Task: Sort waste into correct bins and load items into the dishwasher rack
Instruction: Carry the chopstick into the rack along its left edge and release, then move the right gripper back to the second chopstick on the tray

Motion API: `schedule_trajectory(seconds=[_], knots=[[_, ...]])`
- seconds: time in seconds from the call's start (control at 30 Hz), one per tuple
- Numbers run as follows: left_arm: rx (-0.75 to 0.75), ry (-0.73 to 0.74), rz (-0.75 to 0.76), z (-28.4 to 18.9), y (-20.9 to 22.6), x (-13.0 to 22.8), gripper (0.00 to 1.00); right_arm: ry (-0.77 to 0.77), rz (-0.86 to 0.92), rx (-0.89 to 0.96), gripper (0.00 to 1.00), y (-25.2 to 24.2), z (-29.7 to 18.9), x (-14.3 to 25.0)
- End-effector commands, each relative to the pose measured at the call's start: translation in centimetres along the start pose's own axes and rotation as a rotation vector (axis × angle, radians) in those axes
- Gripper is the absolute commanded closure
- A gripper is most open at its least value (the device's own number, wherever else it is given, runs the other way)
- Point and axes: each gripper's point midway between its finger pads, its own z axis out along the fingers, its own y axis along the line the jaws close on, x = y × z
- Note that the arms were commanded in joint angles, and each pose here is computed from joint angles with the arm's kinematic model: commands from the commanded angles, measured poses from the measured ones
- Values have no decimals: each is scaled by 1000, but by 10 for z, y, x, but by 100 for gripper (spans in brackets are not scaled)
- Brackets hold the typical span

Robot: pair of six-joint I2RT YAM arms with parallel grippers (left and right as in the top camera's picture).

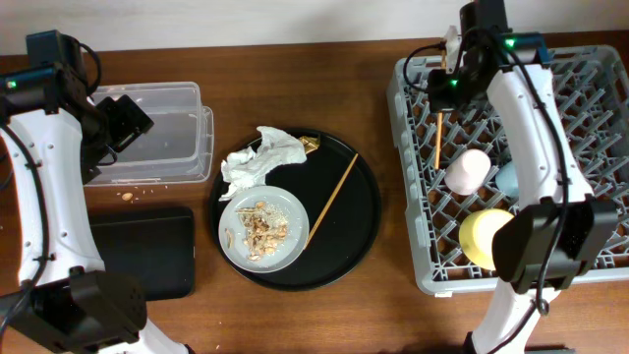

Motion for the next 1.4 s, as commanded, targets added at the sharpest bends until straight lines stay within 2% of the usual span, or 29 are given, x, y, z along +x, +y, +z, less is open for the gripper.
schedule_trajectory(seconds=[0.0, 0.13, 0.2, 0.33, 0.37, 0.53, 0.63, 0.67, 0.7, 0.83, 1.0, 1.37], knots=[[15, -43, -15, -15, 2, -4, 1, 34, -16, -2, 83, 0, 20, 9], [15, -43, -15, -15, 2, -4, 1, 75, -18, -9, 71, 2, 36, 18], [15, -43, -15, -15, 2, -4, 1, 89, -20, -19, 60, 8, 37, 22], [15, -43, -15, -15, 2, -4, 1, 102, 43, -23, 38, 16, 9, 25], [15, -43, -15, -15, 2, -4, 1, 100, 63, -27, 36, 19, -2, 25], [15, -43, -15, -15, 2, -4, 1, 146, 139, -155, 35, 72, -48, 43], [15, -43, -15, -15, 2, -4, 1, 197, 179, -163, 36, 102, -48, 57], [15, -43, -15, -15, 2, -4, 1, 206, 172, -165, 33, 109, -46, 60], [15, -43, -15, -15, 2, -4, 1, 216, 183, -151, 29, 116, -41, 62], [15, -43, -15, -15, 2, -4, 1, 241, 310, 4, 28, 137, -11, 78], [15, -43, -15, -15, 2, -4, 1, 334, 359, 68, 28, 170, 40, 105], [15, -43, -15, -15, 2, -4, 1, 510, 385, 156, 29, 179, 104, 152]])
